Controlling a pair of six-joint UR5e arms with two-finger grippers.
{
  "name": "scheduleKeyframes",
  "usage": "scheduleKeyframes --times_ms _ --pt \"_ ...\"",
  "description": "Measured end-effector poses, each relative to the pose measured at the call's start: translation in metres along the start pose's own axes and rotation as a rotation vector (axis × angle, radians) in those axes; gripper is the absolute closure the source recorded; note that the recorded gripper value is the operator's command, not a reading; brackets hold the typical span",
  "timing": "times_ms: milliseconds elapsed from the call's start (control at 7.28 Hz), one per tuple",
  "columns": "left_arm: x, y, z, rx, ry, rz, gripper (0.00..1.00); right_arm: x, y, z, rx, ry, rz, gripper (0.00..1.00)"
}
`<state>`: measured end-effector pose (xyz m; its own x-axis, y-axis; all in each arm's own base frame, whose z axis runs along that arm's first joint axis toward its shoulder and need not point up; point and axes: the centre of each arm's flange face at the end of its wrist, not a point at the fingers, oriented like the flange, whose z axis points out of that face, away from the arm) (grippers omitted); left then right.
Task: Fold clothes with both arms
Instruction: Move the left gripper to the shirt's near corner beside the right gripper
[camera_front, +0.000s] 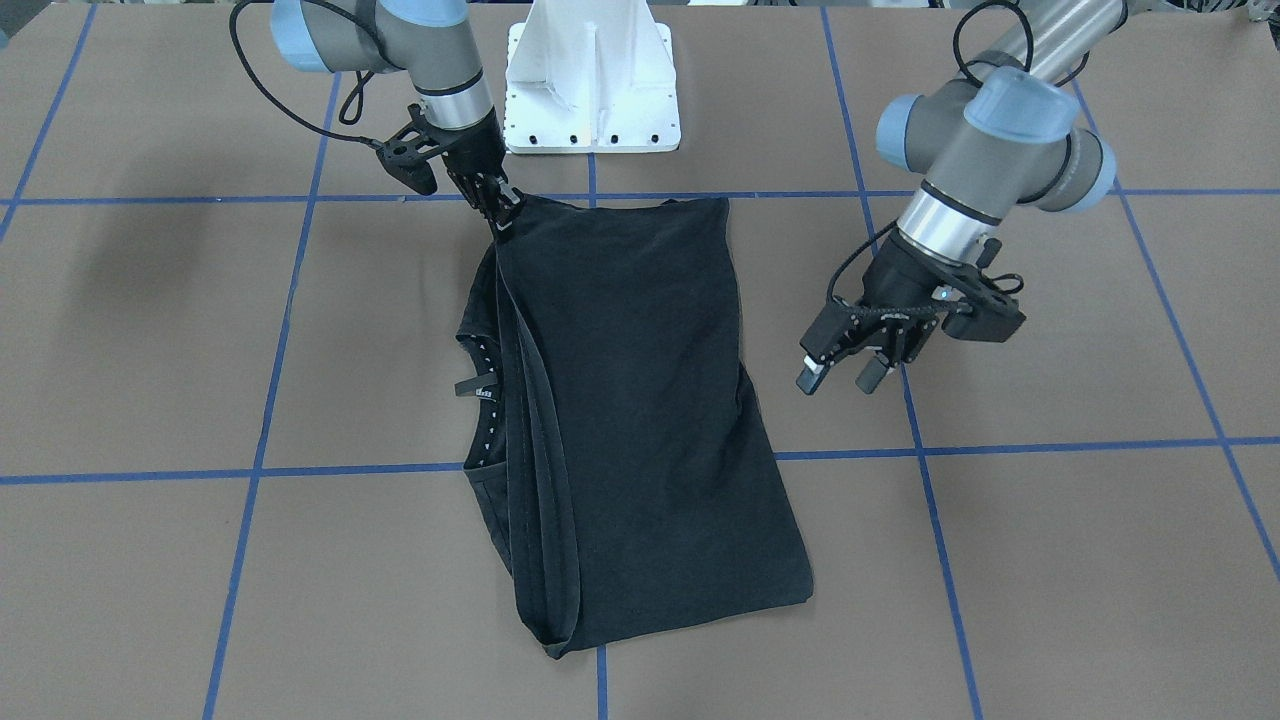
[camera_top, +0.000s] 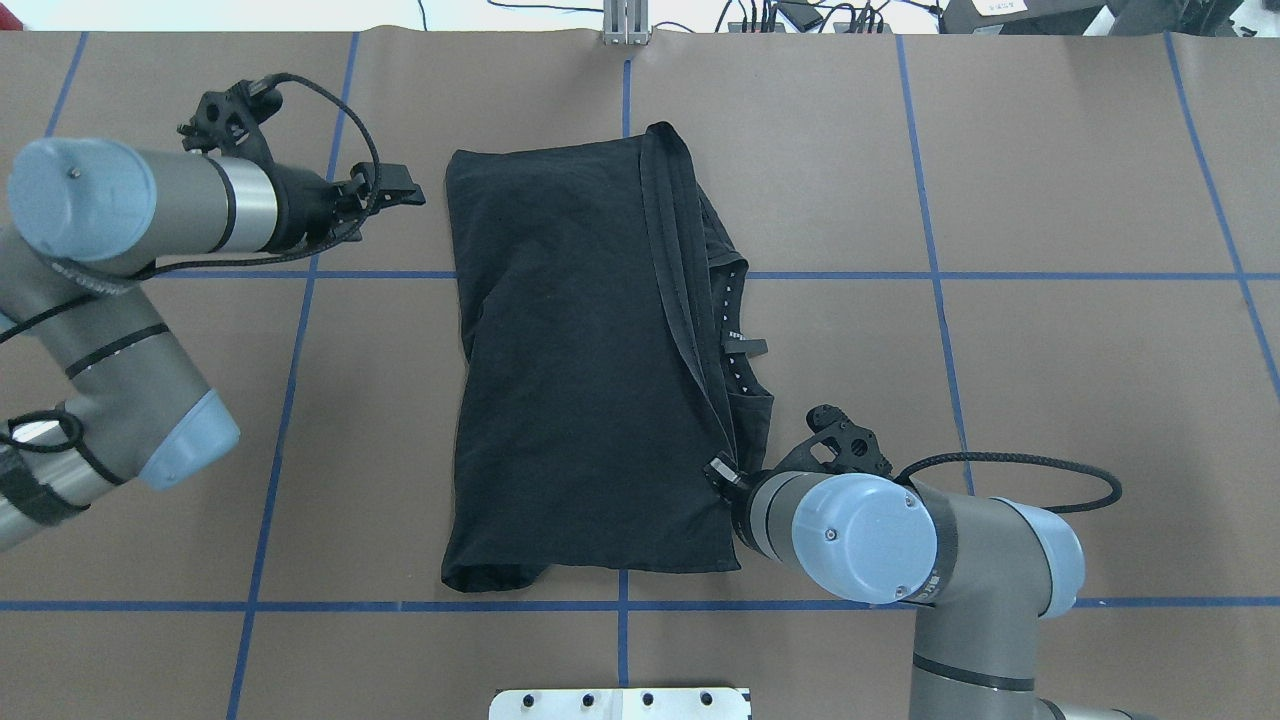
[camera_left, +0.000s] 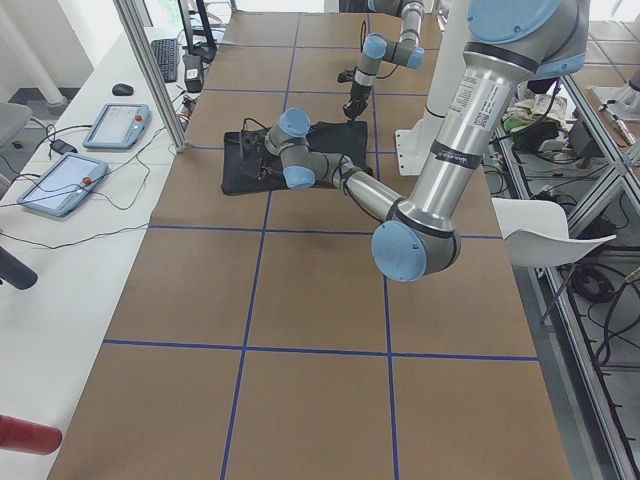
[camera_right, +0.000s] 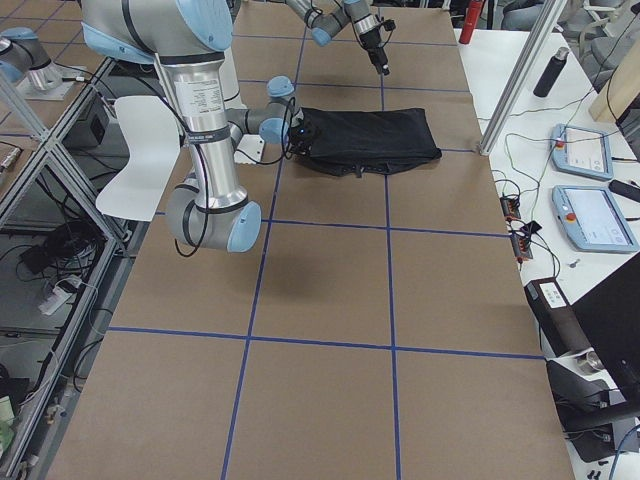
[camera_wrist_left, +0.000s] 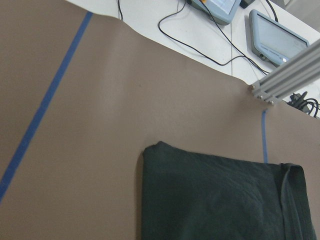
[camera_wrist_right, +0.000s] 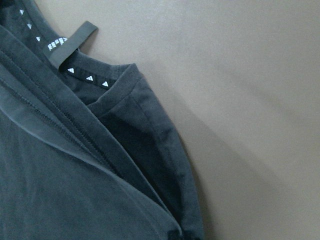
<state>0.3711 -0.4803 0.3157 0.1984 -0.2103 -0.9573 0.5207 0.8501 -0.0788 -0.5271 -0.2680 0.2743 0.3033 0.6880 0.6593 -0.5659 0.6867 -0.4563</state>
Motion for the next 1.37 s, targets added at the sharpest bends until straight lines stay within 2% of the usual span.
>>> scheduleKeyframes --times_ms 275,412,687,961,1373 --pt "-0.008 0.096 -0.028 -0.021 0.035 -0.138 0.01 0.004 0.003 -0.006 -0.004 0.009 -0.004 1.00" --pt "-0.015 0.141 -0.034 -0.046 0.031 -0.191 0.03 0.005 0.003 -0.008 -0.004 0.012 -0.005 1.00" --pt "-0.046 0.206 -0.036 -0.082 -0.019 -0.203 0.10 0.007 0.003 -0.010 -0.004 0.015 -0.006 1.00" --pt "-0.062 0.257 -0.032 -0.129 -0.053 -0.175 0.13 0.007 0.004 -0.010 -0.006 0.016 -0.008 1.00" --pt "-0.060 0.284 -0.022 -0.200 -0.078 -0.169 0.14 0.008 0.004 -0.011 -0.007 0.016 -0.010 1.00"
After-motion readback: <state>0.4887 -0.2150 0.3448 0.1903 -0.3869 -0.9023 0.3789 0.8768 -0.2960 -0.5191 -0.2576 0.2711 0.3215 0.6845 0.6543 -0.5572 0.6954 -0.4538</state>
